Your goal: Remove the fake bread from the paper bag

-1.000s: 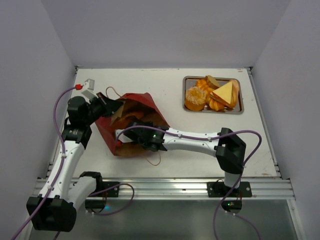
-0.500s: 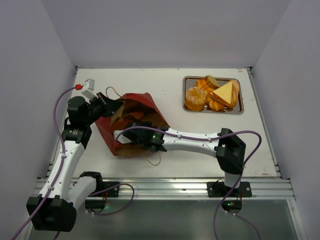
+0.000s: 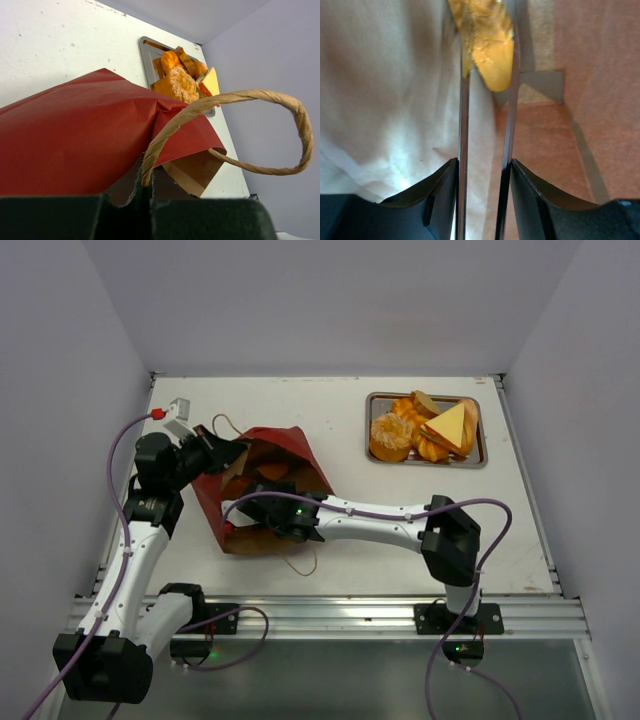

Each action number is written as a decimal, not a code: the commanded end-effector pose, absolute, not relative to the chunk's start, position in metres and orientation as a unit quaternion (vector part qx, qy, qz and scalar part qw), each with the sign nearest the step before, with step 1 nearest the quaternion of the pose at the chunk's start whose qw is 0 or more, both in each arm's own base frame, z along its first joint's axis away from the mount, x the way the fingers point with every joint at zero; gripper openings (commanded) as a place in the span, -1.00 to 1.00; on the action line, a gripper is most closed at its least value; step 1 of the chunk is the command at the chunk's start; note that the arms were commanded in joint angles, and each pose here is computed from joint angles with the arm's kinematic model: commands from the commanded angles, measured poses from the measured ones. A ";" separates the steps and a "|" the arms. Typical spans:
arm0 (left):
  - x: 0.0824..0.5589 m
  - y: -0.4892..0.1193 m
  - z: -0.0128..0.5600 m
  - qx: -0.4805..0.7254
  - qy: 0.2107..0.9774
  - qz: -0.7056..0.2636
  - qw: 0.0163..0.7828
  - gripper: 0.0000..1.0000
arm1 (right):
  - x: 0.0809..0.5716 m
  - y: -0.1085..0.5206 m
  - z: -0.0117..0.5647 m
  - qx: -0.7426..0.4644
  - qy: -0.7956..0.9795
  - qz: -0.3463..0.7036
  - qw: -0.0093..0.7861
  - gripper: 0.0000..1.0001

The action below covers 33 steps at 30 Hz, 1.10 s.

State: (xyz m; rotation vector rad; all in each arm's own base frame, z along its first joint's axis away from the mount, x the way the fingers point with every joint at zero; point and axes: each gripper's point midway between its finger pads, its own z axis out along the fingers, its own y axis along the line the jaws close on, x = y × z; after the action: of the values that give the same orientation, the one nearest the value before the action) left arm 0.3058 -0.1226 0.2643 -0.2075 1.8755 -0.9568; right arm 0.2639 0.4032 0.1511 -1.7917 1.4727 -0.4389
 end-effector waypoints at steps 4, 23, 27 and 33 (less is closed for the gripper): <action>0.299 -0.129 0.274 -0.061 0.765 -0.405 0.496 -1.00 | 0.265 0.408 0.159 -0.711 0.568 -0.181 0.373 -0.03; 0.296 -0.129 0.272 -0.057 0.768 -0.403 0.494 -1.00 | 0.254 0.404 0.154 -0.712 0.587 -0.149 0.355 -0.04; 0.296 -0.129 0.271 -0.058 0.768 -0.405 0.493 -1.00 | 0.255 0.402 0.156 -0.711 0.587 -0.152 0.356 -0.04; 0.293 -0.130 0.274 -0.052 0.766 -0.407 0.495 -1.00 | 0.264 0.405 0.151 -0.705 0.593 -0.163 0.354 -0.03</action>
State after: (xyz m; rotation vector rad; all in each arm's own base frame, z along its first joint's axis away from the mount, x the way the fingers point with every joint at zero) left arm 0.3019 -0.1238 0.2642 -0.1804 1.8797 -0.9564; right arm 0.2573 0.4014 0.1332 -1.8448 1.5386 -0.4196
